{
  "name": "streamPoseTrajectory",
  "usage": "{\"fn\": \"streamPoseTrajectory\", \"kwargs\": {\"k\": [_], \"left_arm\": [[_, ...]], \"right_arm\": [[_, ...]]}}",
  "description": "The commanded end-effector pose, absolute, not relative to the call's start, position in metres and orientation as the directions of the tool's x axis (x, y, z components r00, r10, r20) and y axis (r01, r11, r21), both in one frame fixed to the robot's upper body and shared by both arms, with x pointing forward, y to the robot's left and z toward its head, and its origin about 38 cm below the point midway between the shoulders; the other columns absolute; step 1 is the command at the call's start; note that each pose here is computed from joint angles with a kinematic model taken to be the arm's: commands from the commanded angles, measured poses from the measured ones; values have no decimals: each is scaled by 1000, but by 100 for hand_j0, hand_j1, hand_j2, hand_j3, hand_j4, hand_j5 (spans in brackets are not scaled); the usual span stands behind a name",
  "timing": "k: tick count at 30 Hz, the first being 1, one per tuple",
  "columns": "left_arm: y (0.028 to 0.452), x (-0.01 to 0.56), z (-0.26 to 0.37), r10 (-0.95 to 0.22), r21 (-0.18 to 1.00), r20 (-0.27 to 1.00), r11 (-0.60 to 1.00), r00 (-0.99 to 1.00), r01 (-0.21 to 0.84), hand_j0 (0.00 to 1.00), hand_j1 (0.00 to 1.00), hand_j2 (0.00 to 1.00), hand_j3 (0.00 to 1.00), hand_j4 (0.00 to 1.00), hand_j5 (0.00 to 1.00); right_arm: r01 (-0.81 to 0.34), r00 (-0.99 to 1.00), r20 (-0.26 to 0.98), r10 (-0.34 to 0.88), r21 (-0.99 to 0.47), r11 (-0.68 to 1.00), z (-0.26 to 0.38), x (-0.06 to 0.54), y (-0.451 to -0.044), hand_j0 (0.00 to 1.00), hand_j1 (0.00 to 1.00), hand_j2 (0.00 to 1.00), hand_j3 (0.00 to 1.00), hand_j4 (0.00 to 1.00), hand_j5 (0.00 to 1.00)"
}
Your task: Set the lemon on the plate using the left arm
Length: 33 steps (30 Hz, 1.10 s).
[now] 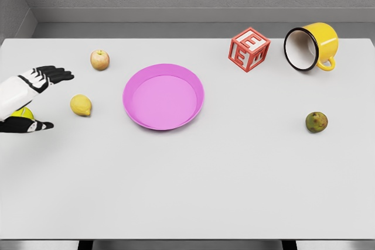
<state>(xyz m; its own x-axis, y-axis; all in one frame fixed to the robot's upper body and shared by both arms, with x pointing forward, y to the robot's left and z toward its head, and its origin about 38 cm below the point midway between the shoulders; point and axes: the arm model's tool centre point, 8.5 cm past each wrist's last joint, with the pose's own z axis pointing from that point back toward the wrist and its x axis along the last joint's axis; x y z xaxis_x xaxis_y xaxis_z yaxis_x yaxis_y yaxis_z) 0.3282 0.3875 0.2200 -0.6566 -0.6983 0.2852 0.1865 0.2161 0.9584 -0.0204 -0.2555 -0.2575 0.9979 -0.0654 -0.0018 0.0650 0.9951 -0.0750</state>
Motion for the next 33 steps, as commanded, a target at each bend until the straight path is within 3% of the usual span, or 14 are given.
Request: {"fn": "streamPoseTrajectory", "kwargs": {"k": [1, 6, 9, 14, 22, 26, 33], "left_arm": [[386, 328, 222, -695, 958, 287, 221, -660, 183, 100, 100, 100, 100, 100, 100], [388, 329, 219, -708, 964, 256, 142, -658, 223, 100, 100, 100, 100, 100, 100], [404, 335, 235, -759, 987, 130, 37, -638, 157, 100, 100, 100, 100, 100, 100], [421, 344, 234, -793, 984, 51, -65, -608, 167, 100, 100, 100, 100, 100, 100], [365, 377, 219, -711, 962, -123, -256, -693, 91, 100, 100, 100, 100, 100, 100], [347, 388, 184, -723, 960, -112, -257, -682, 115, 100, 100, 100, 100, 100, 100], [365, 400, 158, -775, 952, -54, -230, -629, 202, 100, 100, 100, 100, 100, 100]], "right_arm": [[77, 997, 1, -77, -73, 994, -258, -20, -255, 100, 100, 100, 100, 100, 100], [62, 998, -1, -62, -74, 995, -257, -20, -255, 100, 100, 100, 100, 100, 100], [62, 998, -1, -62, -74, 995, -257, -20, -255, 100, 100, 100, 100, 100, 100], [62, 998, -1, -62, -74, 995, -257, -20, -255, 100, 100, 100, 100, 100, 100], [62, 998, -2, -62, -73, 995, -257, -21, -255, 100, 100, 100, 100, 100, 100], [62, 998, -1, -62, -74, 995, -257, -20, -255, 100, 100, 100, 100, 100, 100], [62, 998, -1, -62, -74, 995, -257, -20, -255, 100, 100, 100, 100, 100, 100]]}}
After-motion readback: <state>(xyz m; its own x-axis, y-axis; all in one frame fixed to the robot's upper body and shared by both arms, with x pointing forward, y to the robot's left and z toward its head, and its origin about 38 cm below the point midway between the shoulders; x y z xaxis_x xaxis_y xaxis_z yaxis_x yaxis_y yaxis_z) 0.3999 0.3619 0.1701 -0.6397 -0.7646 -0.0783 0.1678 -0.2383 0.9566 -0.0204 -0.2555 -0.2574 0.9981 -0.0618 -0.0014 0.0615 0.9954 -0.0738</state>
